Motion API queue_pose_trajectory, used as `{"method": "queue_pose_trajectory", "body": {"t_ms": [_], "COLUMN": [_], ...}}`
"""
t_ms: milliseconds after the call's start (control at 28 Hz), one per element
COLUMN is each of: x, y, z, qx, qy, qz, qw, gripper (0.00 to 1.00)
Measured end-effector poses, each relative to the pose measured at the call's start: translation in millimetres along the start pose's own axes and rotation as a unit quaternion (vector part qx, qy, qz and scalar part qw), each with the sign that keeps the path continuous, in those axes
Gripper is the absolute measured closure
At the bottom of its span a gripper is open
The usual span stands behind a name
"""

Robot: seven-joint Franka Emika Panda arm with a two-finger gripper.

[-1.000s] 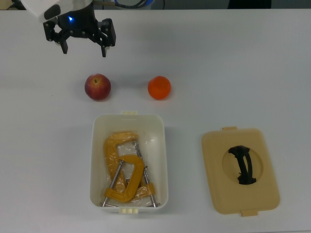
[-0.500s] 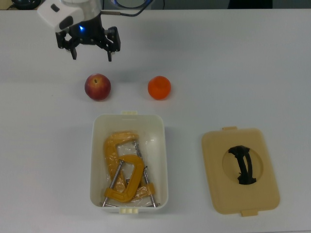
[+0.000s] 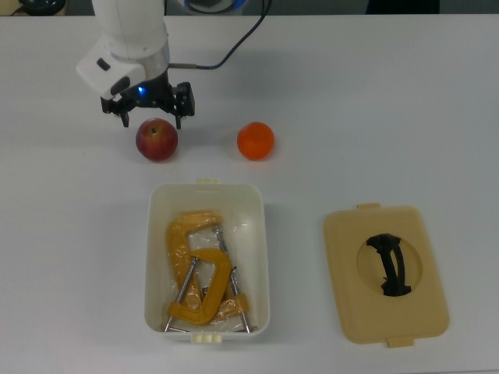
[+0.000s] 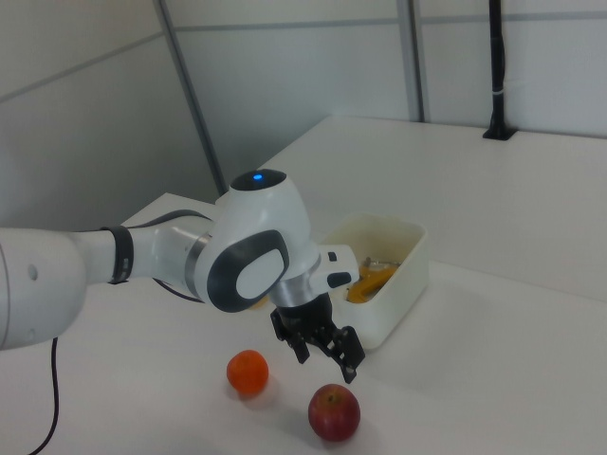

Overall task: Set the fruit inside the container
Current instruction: 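Move the open gripper over the red apple and lower it, then close the gripper around the red apple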

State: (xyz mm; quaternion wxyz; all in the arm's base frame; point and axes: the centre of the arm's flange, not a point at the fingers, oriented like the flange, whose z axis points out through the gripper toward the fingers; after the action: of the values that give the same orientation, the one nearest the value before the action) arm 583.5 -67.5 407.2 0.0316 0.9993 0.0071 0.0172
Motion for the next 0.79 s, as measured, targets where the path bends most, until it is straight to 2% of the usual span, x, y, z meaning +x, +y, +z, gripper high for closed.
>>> {"method": "queue_pose_trajectory", "body": {"t_ms": [393, 786], "x": [-4, -6], "y": [-3, -16], "z": [49, 82], "qx": [-0.023, -0.035], "qy": [-0.046, -0.077], "qz": [-0.024, -0.051], "qw": [0.9984, 0.9951], "gripper": [0.0, 0.01]}}
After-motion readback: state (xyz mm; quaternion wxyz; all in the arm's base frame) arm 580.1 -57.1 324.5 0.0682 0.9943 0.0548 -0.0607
